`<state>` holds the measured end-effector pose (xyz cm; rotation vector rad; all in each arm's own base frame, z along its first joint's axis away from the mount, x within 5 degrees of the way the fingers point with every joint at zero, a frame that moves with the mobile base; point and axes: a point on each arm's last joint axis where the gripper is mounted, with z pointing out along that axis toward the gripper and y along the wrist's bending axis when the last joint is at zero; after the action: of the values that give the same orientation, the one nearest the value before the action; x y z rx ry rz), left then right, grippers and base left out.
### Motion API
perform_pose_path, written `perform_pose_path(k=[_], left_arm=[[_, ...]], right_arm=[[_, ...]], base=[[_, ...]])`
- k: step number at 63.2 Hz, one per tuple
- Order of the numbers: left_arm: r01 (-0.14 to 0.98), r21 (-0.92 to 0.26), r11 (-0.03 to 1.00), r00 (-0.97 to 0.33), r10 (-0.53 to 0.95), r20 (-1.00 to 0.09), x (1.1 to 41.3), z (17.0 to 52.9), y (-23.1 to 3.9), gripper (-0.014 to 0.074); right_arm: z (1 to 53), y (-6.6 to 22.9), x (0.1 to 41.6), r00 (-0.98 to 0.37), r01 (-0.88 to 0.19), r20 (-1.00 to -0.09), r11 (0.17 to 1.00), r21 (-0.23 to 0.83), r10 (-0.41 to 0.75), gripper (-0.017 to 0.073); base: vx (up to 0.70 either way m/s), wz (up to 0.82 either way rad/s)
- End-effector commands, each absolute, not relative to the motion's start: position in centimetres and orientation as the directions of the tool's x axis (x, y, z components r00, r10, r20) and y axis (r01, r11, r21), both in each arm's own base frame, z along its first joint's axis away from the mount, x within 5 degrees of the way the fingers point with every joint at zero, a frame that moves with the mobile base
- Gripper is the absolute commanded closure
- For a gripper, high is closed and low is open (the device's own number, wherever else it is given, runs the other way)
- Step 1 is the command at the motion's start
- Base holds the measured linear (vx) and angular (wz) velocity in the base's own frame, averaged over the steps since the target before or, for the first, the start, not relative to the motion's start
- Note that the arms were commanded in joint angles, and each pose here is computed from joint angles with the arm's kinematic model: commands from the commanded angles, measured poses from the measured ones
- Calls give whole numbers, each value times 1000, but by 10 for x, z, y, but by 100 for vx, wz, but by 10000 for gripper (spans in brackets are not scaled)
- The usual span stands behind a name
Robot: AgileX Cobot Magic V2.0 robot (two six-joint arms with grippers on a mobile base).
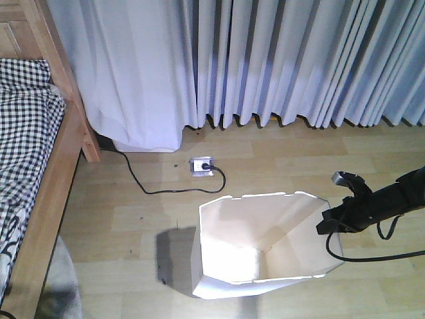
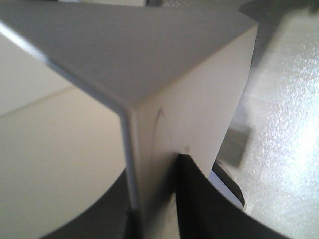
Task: Move trash bin to bedside with robot
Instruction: 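Drive along the bed toward the curtains, carrying the bin in the right gripper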
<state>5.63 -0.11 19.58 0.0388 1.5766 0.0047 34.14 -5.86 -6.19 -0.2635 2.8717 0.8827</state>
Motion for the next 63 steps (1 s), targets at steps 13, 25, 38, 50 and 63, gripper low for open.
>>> perform_pose_path(k=[13, 25, 38, 50, 63], left_arm=[[24, 4, 1000, 62, 2, -998, 56, 199, -1, 600], [24, 4, 1000, 62, 2, -998, 56, 199, -1, 600], [24, 4, 1000, 62, 2, -998, 56, 199, -1, 600], [24, 4, 1000, 62, 2, -998, 56, 199, -1, 600], [24, 4, 1000, 62, 2, -998, 56, 199, -1, 600]], right_arm=[[-21, -48, 354, -969, -226, -233, 690, 687, -86, 563], [-21, -48, 354, -969, -226, -233, 690, 687, -86, 563], [-21, -48, 354, -969, -226, -233, 690, 687, -86, 563], [-21, -48, 354, -969, -226, -233, 690, 687, -86, 563], [-21, -48, 354, -969, -226, -233, 690, 687, -86, 563]], base=[[17, 2], [17, 3], [16, 1], [15, 0], [14, 2]])
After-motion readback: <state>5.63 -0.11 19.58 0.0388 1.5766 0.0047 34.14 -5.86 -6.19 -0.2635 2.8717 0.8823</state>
